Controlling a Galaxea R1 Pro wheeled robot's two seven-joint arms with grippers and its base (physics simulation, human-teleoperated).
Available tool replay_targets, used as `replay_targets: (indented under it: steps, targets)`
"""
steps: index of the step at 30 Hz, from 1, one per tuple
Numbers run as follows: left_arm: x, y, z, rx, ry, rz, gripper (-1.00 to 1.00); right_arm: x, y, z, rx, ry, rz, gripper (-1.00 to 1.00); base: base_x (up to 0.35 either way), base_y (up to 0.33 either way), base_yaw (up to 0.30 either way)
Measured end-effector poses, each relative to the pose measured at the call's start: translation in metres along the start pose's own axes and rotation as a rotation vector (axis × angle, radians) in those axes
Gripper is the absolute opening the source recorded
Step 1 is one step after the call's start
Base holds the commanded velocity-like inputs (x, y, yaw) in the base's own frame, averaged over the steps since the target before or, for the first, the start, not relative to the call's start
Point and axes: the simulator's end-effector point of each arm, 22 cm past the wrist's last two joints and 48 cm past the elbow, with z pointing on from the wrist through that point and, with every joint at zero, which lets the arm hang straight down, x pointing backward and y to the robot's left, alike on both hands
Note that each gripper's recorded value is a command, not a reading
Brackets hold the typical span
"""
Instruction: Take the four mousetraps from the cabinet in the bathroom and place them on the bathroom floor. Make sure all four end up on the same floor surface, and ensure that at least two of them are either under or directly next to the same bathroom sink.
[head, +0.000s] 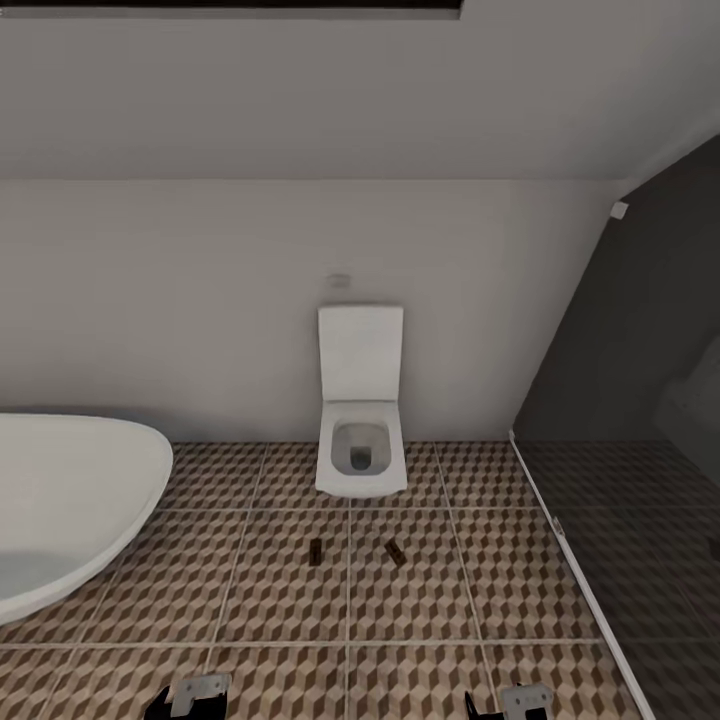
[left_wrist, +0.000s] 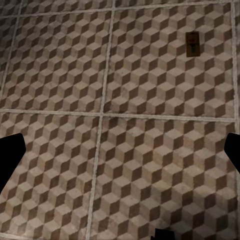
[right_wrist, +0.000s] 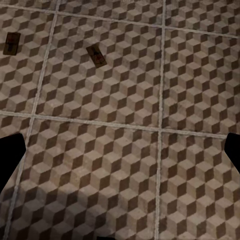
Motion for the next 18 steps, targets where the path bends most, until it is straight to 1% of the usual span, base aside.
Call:
replay_targets:
  steps: [18]
  targets:
    - [-0.013, 0.001, -0.002, -0.001, -0.027, -0.006, 1.00, -0.013, 0.000, -0.001, 0.002, -0.027, 0.001, 1.00, 0.000, 0.000, 0.000]
